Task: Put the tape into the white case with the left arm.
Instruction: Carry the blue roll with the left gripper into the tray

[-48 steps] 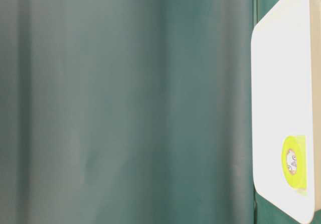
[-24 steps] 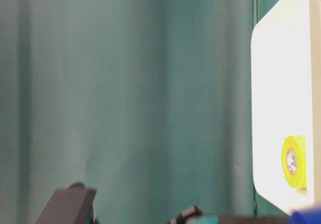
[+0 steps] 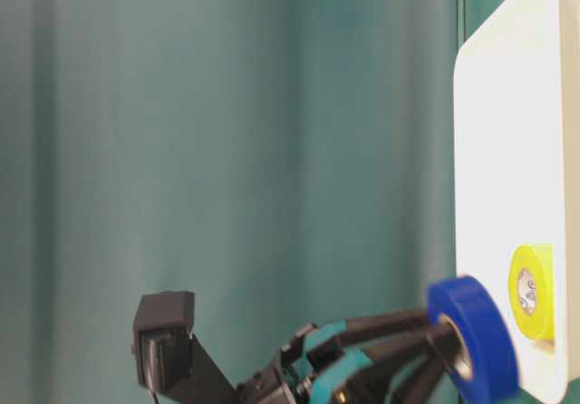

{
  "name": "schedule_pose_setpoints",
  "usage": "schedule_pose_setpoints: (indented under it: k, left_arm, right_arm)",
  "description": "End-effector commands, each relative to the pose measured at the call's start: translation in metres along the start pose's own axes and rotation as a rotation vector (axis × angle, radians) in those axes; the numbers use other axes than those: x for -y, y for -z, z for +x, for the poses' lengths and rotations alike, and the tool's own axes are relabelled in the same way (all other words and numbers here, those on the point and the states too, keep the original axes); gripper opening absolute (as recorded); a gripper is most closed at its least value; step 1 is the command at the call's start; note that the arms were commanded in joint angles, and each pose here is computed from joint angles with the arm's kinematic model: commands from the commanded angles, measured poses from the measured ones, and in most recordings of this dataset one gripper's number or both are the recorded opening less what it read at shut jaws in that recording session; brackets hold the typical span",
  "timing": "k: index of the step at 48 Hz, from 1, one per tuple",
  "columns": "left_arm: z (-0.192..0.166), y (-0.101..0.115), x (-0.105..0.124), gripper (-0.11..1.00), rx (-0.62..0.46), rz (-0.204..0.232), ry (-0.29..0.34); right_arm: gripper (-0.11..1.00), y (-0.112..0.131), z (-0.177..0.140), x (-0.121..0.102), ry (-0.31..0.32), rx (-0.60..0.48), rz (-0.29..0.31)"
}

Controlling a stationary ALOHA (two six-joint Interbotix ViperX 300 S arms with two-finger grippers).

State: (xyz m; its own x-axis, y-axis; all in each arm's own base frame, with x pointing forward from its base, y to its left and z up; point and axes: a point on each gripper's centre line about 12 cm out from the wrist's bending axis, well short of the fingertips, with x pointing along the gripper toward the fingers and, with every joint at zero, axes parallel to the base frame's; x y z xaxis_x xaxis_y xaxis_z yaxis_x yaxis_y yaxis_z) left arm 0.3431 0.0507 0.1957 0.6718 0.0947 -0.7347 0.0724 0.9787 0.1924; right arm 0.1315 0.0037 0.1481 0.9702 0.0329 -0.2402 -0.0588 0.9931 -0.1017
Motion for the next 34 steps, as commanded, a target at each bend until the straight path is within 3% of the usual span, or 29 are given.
schedule_pose_setpoints:
  k: [1, 19, 34]
  left_arm:
    - [-0.008, -0.013, -0.02, 0.26, 0.076, -0.022, -0.056]
    - [0.008, 0.005, -0.083, 0.26, 0.059, -0.088, -0.186]
    - [0.026, 0.013, -0.119, 0.26, 0.024, -0.119, -0.238]
  right_arm:
    - [-0.09, 0.001, 0.0, 0.0, -0.002, -0.002, -0.002]
    - [-0.09, 0.001, 0.0, 0.0, -0.002, -0.001, -0.002]
    - [-0.09, 0.001, 0.0, 0.0, -0.002, -0.002, -0.002]
